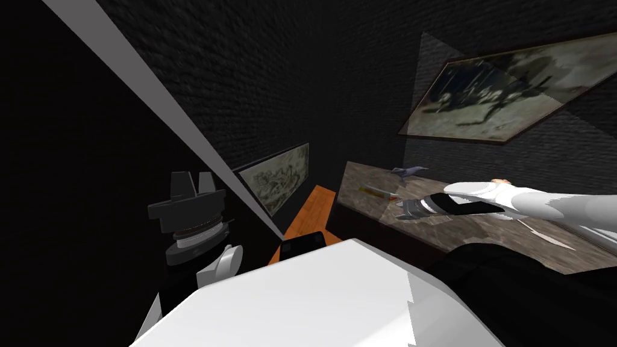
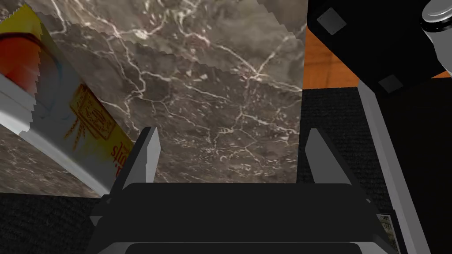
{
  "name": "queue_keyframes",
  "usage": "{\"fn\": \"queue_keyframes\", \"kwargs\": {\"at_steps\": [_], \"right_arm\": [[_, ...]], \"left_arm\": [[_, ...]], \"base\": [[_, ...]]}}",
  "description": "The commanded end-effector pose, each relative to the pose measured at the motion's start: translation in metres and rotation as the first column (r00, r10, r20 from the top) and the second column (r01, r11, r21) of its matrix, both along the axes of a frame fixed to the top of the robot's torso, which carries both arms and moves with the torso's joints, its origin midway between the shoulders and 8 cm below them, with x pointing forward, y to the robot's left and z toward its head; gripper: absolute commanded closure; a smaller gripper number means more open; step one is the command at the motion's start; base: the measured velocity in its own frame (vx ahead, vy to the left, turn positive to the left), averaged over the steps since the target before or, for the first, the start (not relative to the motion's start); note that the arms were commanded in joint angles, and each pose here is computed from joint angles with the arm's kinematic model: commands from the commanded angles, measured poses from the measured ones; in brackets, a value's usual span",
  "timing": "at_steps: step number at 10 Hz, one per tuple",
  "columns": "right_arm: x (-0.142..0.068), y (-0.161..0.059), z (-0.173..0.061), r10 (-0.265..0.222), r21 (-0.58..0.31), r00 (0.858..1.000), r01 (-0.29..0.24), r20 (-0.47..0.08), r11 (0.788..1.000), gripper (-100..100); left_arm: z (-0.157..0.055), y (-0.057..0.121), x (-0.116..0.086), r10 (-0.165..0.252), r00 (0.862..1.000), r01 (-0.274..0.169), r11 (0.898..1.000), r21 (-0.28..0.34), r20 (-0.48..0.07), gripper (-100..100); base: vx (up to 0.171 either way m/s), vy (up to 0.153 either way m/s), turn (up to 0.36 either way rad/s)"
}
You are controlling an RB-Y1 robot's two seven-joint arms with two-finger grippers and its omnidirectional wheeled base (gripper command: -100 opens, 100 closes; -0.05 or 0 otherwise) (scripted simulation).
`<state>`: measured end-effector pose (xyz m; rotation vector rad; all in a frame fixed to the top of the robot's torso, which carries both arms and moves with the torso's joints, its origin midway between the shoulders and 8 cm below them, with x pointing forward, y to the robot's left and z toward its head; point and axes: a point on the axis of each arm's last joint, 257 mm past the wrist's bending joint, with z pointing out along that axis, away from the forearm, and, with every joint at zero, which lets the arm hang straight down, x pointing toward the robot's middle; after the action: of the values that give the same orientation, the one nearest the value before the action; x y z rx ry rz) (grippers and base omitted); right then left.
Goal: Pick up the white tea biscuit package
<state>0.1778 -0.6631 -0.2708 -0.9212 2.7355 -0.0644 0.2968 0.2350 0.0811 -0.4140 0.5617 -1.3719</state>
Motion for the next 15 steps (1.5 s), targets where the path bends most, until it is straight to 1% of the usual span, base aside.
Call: {"fn": "queue_keyframes", "kwargs": {"at_steps": [1,2,4,6,7,8,9,10,11,14,15], "right_arm": [[0.004,-0.009,0.016,0.023,-0.032,0.999,-0.024,-0.025,0.999,-100],[0.004,-0.009,0.017,0.025,-0.034,0.999,-0.026,-0.026,0.999,-100],[-0.001,-0.016,0.030,0.048,-0.055,0.996,-0.052,-0.073,0.997,-100],[-0.019,-0.011,0.027,0.057,-0.033,0.990,-0.061,-0.129,0.998,-100],[-0.019,-0.011,0.027,0.057,-0.033,0.990,-0.061,-0.129,0.998,-100],[-0.029,-0.007,0.023,0.058,-0.017,0.986,-0.062,-0.153,0.998,-100],[-0.023,-0.010,0.024,0.060,-0.028,0.989,-0.064,-0.139,0.998,-100],[-0.024,-0.009,0.023,0.058,-0.025,0.988,-0.062,-0.142,0.998,0],[-0.032,-0.012,0.016,0.026,-0.025,0.990,-0.030,-0.140,0.999,-100],[-0.052,-0.019,-0.001,-0.048,-0.025,0.989,0.045,-0.138,0.999,-100],[-0.047,-0.018,0.005,-0.033,-0.025,0.990,0.030,-0.138,0.999,-100]], "left_arm": [[0.000,0.000,0.000,0.000,1.000,0.000,1.000,0.000,0.000,0],[0.000,0.000,0.000,0.000,1.000,0.000,1.000,0.000,0.000,0],[0.000,0.000,0.000,0.000,1.000,0.000,1.000,0.000,0.000,0],[0.000,0.000,0.000,0.000,1.000,0.000,1.000,0.000,0.000,0],[0.000,0.000,0.000,0.000,1.000,0.000,1.000,0.000,0.000,0],[0.000,0.000,0.000,0.000,1.000,0.000,1.000,0.000,0.000,0],[0.000,0.000,0.000,0.000,1.000,0.000,1.000,0.000,0.000,0],[0.000,0.000,0.000,0.000,1.000,0.000,1.000,0.000,0.000,0],[0.000,0.000,0.000,0.000,1.000,0.000,1.000,0.000,0.000,0],[0.000,0.000,0.000,0.000,1.000,0.000,1.000,0.000,0.000,0],[0.000,0.000,0.000,0.000,1.000,0.000,1.000,0.000,0.000,0]], "base": [[0.123,-0.090,0.192],[0.087,-0.075,0.110],[0.128,-0.100,0.237],[0.206,-0.138,0.166],[0.069,-0.084,0.161],[0.045,-0.048,0.085],[0.017,-0.021,0.029],[0.005,-0.005,-0.003],[-0.047,-0.008,0.252],[-0.101,-0.013,0.274],[-0.048,-0.005,0.041]]}}
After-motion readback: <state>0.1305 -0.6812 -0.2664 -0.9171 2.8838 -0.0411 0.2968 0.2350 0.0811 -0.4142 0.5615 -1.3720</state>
